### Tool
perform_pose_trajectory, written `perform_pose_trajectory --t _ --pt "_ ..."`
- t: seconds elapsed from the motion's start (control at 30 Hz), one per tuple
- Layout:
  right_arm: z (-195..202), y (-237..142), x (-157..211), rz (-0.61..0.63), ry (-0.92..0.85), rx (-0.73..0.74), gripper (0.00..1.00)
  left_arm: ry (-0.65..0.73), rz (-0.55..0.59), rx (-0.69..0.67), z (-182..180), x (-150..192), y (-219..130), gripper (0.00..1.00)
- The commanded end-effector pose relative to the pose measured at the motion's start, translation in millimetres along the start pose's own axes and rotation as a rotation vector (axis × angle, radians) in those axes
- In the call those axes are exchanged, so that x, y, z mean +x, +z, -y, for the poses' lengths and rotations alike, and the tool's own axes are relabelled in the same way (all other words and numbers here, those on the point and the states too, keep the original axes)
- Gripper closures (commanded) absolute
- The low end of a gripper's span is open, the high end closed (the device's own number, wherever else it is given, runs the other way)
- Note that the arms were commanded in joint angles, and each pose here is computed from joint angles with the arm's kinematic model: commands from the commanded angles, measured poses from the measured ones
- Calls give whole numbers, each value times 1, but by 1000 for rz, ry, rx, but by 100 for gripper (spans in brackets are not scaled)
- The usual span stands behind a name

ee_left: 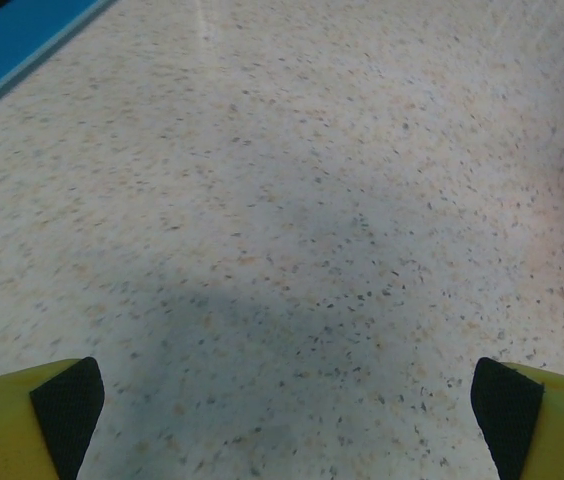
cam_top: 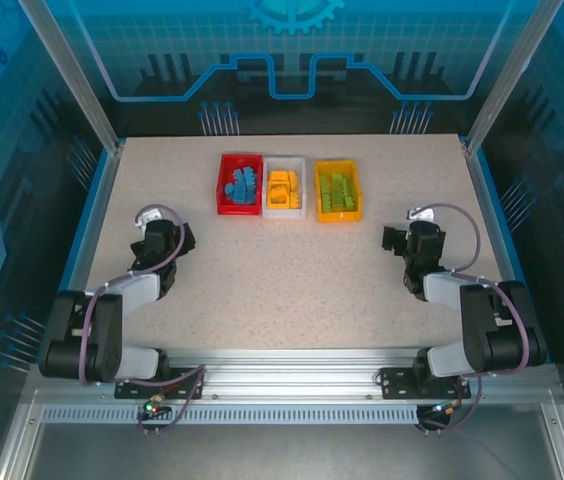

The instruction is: Sort the legos into containers by color

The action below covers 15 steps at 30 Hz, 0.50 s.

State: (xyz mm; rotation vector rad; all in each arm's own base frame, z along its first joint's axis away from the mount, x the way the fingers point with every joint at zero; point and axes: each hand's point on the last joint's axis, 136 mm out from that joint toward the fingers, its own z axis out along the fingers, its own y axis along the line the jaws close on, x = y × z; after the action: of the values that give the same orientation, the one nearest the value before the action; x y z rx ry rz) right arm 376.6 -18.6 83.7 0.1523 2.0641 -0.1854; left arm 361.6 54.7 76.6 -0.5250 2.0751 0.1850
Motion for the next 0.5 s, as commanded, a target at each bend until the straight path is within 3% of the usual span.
perform_pose_trajectory --t 0.0,0.13,0.3,0.47 --pt "-21 -2 -28 130 -44 -108 0 45 146 70 19 -37 8 1" --pt "-25 -6 -22 212 -53 -129 0 128 203 152 42 -32 2 1" --pt "-31 0 -19 151 -92 -100 0 136 316 231 46 -21 -11 1" --pt "-28 3 -19 135 -79 -93 0 117 225 241 45 -20 3 1"
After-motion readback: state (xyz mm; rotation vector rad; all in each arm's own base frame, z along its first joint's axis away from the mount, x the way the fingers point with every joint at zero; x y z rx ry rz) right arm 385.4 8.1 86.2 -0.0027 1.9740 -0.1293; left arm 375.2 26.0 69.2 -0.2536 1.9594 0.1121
